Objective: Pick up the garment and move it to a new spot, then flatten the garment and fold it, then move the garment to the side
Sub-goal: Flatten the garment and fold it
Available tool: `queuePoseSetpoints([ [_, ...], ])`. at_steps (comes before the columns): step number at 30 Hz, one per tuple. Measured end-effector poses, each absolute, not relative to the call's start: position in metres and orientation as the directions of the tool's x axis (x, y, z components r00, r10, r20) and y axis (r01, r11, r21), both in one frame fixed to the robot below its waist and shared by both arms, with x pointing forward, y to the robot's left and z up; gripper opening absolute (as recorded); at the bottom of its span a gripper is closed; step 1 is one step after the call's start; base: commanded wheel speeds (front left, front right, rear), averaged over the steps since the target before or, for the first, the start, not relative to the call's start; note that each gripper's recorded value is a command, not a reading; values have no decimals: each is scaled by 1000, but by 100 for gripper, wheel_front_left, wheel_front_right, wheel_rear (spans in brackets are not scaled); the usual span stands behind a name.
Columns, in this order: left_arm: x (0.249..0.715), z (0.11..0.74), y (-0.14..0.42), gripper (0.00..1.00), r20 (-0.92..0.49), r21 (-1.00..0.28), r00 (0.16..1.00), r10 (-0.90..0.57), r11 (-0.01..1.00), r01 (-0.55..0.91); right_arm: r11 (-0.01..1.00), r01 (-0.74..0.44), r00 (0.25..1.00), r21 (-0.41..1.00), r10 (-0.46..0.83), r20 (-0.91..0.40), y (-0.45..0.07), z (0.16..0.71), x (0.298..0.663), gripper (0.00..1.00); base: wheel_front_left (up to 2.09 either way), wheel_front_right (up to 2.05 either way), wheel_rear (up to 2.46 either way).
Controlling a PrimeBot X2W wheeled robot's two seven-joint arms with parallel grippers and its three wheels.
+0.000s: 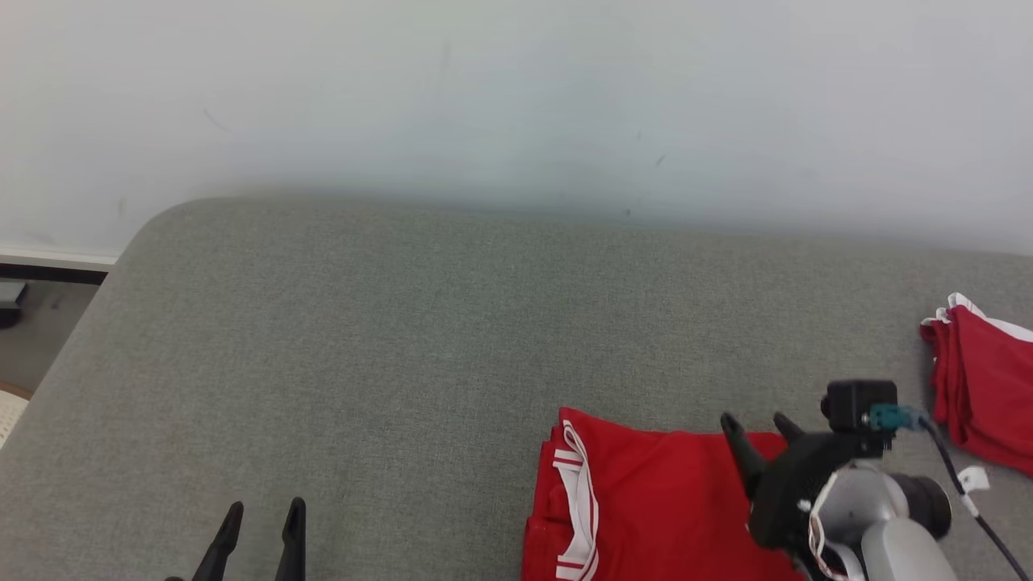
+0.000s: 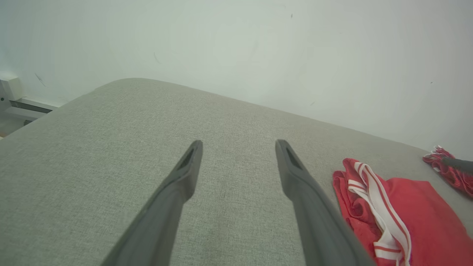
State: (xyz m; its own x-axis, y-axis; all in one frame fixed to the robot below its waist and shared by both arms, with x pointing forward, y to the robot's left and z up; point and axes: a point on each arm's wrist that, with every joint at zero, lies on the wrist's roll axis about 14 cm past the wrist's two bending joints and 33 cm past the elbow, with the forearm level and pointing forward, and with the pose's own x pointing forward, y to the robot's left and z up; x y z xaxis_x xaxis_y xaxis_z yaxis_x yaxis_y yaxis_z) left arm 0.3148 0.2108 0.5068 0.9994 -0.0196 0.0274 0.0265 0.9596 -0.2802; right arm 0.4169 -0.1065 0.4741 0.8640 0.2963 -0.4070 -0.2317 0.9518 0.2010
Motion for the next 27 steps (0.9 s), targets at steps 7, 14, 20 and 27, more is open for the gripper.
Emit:
queuePoseSetpoints([
  [7,319,500,207,100,12,-289,1000,-28,957,30,941,-277,782,195,339,-524,-91,436,385,0,0,0,0],
  [14,326,497,208,100,7,-293,1000,-27,956,28,880,-419,660,223,464,-591,-40,409,363,0,0,0,0],
  [20,324,490,213,100,-12,-296,1000,-10,955,6,804,-545,578,238,566,-588,6,410,359,0,0,0,0],
  [27,320,488,220,100,-16,-295,1000,15,955,-19,738,-626,497,250,625,-601,37,403,351,0,0,0,0],
])
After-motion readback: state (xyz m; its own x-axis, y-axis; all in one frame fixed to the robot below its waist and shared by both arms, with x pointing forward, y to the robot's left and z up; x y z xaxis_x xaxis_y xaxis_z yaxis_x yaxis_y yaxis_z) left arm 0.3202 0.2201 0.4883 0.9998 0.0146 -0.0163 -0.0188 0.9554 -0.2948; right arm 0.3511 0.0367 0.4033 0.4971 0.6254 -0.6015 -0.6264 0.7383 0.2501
